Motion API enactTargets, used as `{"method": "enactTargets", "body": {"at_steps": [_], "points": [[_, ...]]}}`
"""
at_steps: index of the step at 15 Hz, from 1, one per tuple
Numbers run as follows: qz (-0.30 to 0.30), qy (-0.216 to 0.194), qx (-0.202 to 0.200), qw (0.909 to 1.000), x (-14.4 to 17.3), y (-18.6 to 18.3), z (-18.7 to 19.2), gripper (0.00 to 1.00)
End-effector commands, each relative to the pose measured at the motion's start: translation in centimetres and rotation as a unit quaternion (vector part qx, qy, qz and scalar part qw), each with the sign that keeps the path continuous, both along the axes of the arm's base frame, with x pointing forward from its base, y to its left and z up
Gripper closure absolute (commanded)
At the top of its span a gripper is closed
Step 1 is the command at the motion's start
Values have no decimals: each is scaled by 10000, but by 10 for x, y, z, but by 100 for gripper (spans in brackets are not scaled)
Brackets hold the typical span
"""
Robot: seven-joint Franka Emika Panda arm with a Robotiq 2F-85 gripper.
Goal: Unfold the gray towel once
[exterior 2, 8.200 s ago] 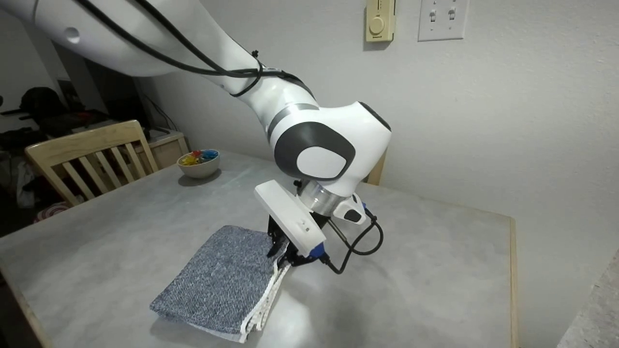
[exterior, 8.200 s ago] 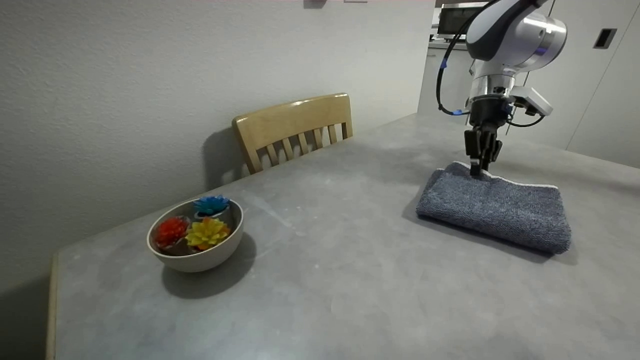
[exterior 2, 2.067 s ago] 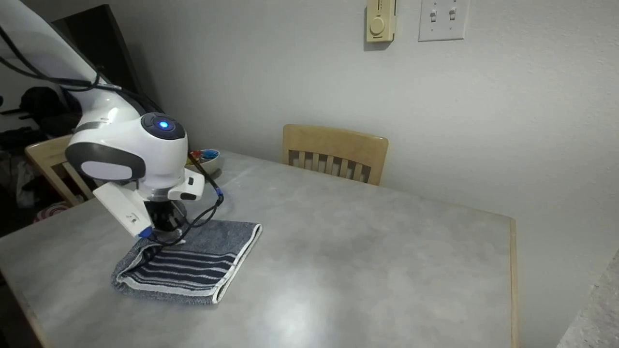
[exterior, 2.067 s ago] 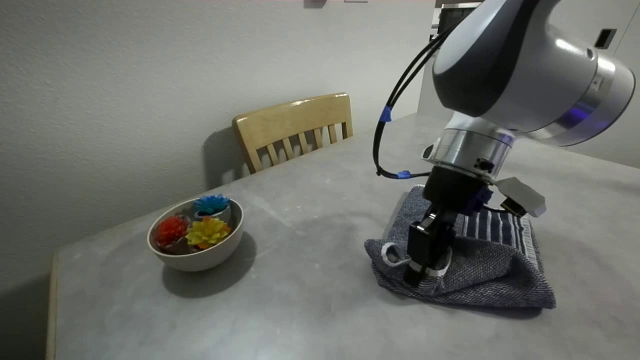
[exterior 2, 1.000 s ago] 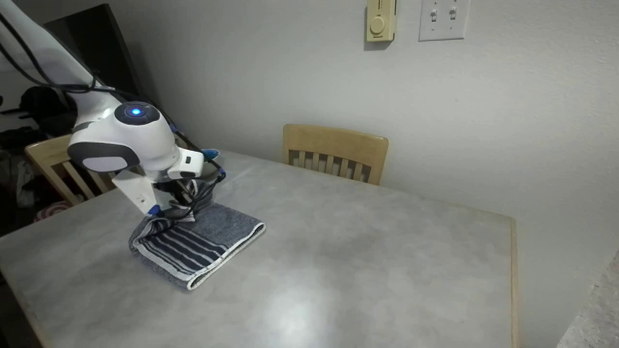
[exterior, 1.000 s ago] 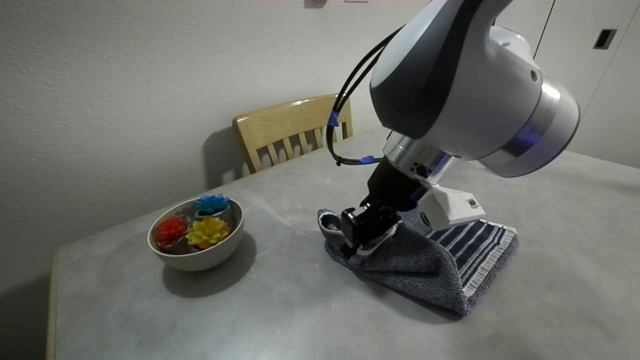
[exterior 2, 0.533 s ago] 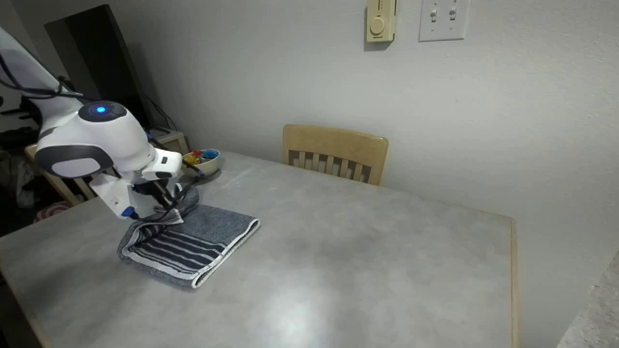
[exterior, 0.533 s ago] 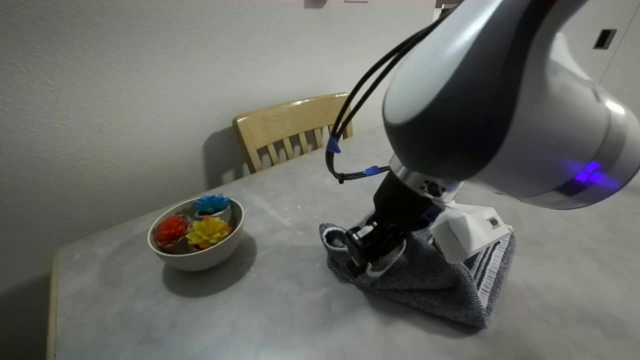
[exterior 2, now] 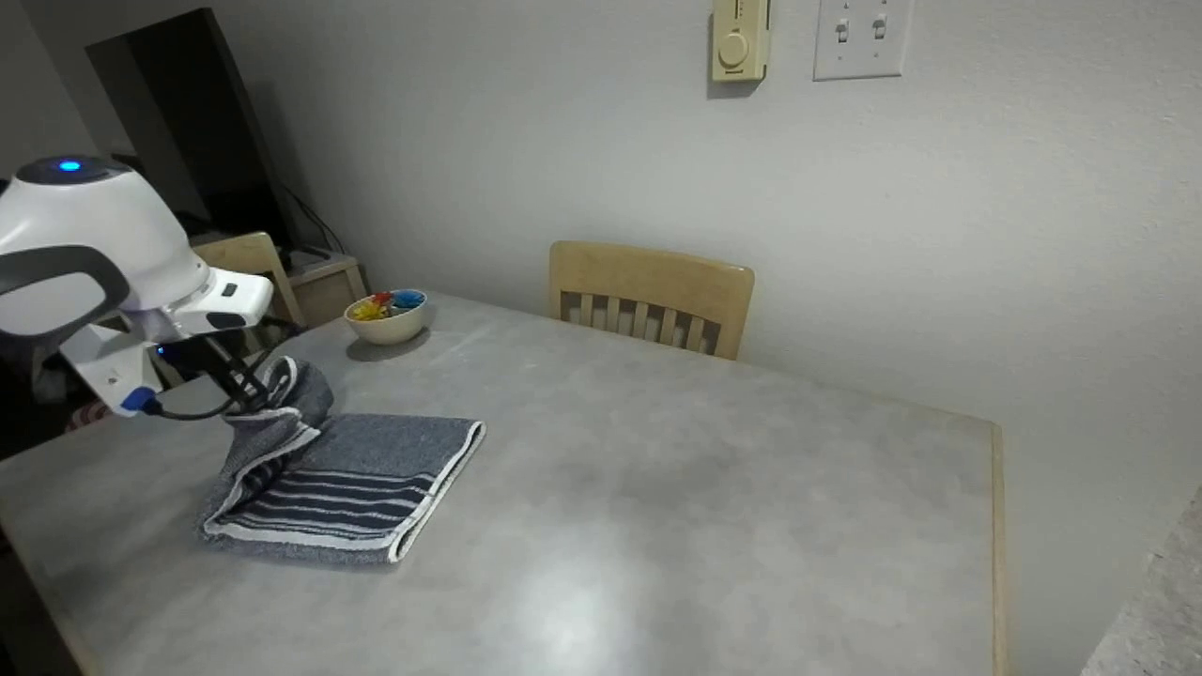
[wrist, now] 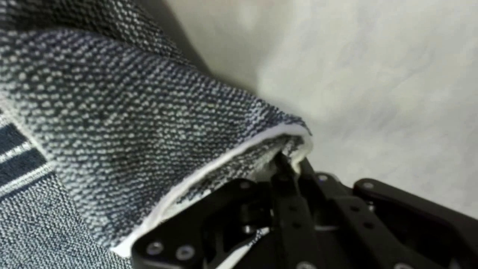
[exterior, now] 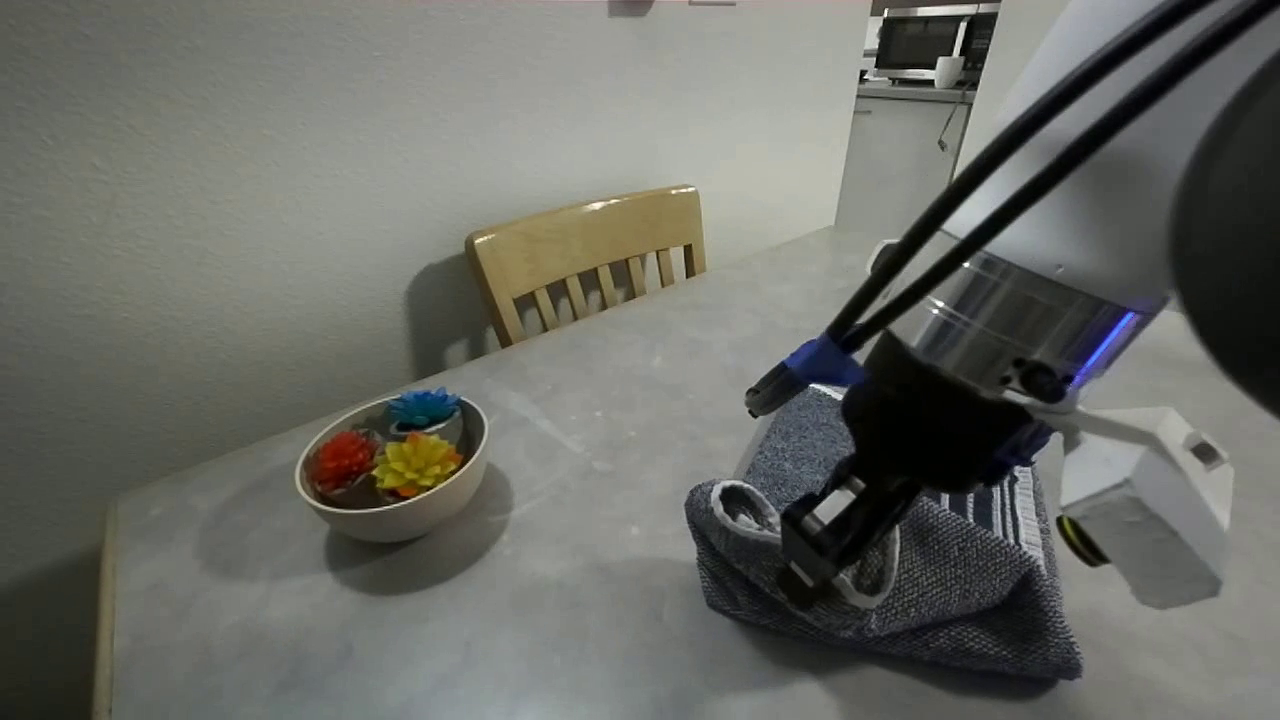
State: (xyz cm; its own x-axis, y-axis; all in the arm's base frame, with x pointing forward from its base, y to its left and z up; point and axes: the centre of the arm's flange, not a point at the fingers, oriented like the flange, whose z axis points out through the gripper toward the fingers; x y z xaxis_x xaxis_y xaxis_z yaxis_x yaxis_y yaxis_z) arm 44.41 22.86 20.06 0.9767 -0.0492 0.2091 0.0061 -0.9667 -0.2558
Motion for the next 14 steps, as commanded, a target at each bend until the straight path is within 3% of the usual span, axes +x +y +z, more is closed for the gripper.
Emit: {"method": "enactTargets", "body": {"at_steps": [1, 6, 14], "points": [[86, -152, -32, 9998, -19, 7, 36, 99], [378, -261, -27, 9989, -29, 30, 47, 99], [995, -68, 13, 9950, -64, 69, 33, 99]]}}
